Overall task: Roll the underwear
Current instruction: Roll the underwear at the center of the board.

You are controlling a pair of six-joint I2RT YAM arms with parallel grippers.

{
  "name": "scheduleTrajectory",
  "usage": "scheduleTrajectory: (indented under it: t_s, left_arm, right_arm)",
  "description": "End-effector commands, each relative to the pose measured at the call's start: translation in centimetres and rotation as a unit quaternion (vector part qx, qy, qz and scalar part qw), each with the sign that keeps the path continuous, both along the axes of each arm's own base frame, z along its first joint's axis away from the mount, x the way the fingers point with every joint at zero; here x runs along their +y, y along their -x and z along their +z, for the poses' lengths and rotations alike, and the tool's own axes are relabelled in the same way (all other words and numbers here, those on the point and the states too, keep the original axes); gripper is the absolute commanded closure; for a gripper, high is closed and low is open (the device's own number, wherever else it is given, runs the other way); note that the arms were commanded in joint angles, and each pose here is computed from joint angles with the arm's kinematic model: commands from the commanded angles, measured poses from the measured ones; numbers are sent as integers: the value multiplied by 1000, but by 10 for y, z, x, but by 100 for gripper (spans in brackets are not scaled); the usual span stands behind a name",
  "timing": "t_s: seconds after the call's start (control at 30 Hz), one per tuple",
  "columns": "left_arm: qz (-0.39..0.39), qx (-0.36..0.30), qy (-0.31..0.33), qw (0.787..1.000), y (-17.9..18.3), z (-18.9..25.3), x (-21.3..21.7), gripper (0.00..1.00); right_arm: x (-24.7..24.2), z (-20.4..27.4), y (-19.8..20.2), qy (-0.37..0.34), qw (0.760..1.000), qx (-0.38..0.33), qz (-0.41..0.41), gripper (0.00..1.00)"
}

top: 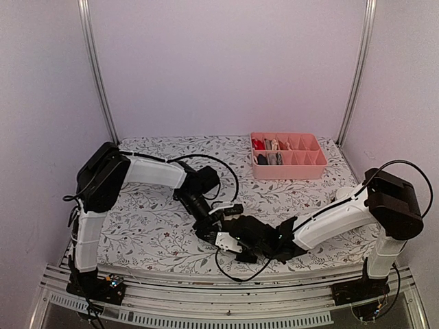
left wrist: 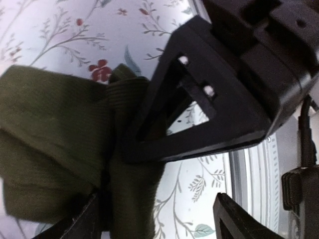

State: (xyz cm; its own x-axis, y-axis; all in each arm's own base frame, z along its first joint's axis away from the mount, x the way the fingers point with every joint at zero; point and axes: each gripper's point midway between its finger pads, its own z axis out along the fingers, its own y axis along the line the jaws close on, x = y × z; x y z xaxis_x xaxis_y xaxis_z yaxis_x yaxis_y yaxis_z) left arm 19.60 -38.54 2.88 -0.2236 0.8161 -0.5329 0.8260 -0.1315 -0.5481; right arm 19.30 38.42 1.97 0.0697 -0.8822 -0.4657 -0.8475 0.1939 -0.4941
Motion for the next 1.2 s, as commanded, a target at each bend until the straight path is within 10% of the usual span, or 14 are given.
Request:
scheduleTrajectory:
  t_s: [0.0,0.6,1.17]
  left_arm:
    - [26,-97,10,995,-35,6,12,13]
    - [30,-386,138,912,-56,57,45,2]
    - [-45,-571,133,809,-12,22,30,19]
  right_arm:
    - [-28,-45,26,48,991,128,4,97]
    - [-21,-33,24,-4,943,332,-8,96]
    - [-33,-36,18,-18,872,487,-48,92]
